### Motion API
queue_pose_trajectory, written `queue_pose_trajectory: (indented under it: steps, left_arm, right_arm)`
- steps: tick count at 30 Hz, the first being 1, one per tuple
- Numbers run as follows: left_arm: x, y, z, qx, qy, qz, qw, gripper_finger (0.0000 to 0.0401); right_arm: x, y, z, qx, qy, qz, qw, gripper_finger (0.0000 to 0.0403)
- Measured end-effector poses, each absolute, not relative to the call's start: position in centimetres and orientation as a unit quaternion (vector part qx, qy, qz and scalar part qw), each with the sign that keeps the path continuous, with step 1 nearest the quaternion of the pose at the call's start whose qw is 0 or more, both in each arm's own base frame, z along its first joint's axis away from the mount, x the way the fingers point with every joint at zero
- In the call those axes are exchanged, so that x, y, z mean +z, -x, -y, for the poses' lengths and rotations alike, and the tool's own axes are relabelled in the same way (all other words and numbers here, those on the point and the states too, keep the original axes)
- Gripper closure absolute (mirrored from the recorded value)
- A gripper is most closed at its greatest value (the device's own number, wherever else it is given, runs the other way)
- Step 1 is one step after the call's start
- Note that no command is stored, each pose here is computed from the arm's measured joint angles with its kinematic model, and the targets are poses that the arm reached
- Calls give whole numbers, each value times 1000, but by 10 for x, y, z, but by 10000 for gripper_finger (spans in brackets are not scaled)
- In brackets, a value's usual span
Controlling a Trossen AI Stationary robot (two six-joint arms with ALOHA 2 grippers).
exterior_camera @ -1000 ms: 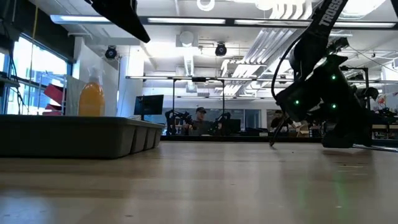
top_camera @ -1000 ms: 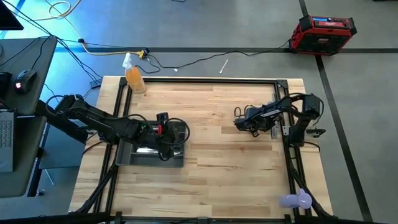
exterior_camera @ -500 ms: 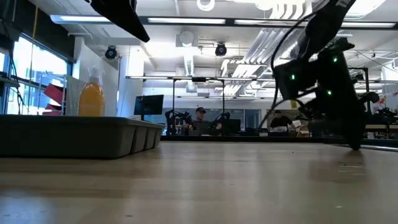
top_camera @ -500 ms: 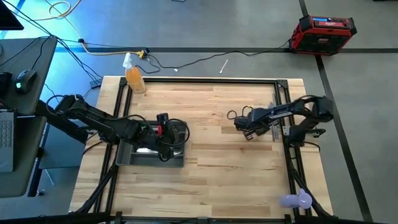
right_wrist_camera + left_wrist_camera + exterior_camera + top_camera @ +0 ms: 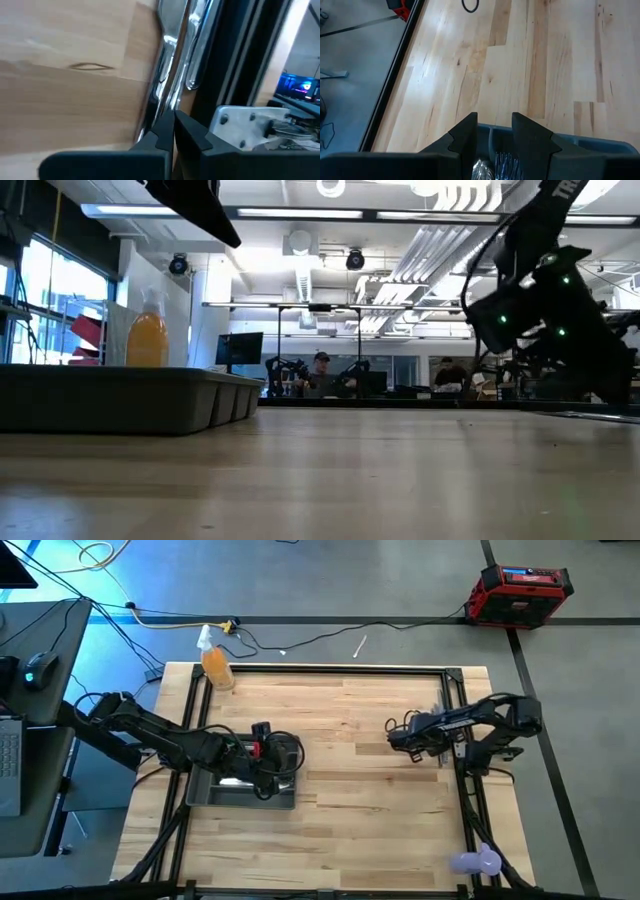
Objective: Sort silverware
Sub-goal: Put the silver knife into the black silverware tray
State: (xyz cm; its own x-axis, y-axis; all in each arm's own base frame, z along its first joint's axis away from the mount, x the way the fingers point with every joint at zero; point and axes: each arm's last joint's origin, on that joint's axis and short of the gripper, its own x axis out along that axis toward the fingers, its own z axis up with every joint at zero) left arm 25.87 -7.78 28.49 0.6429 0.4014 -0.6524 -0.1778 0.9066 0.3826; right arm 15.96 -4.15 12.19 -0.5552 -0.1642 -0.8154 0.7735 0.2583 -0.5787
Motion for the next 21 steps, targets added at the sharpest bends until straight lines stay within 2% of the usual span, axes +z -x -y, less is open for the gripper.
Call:
queue_pose_trajectory:
  steps: [9, 21]
  left_arm:
    - [285, -259, 78, 161, -144, -391, 895, 297]
    - [285, -259, 77, 163, -144, -390, 895, 297]
  right_arm:
    - [112, -156, 39, -549, -235, -680, 426, 403]
    - [135, -210, 21, -458, -280, -648, 540, 403]
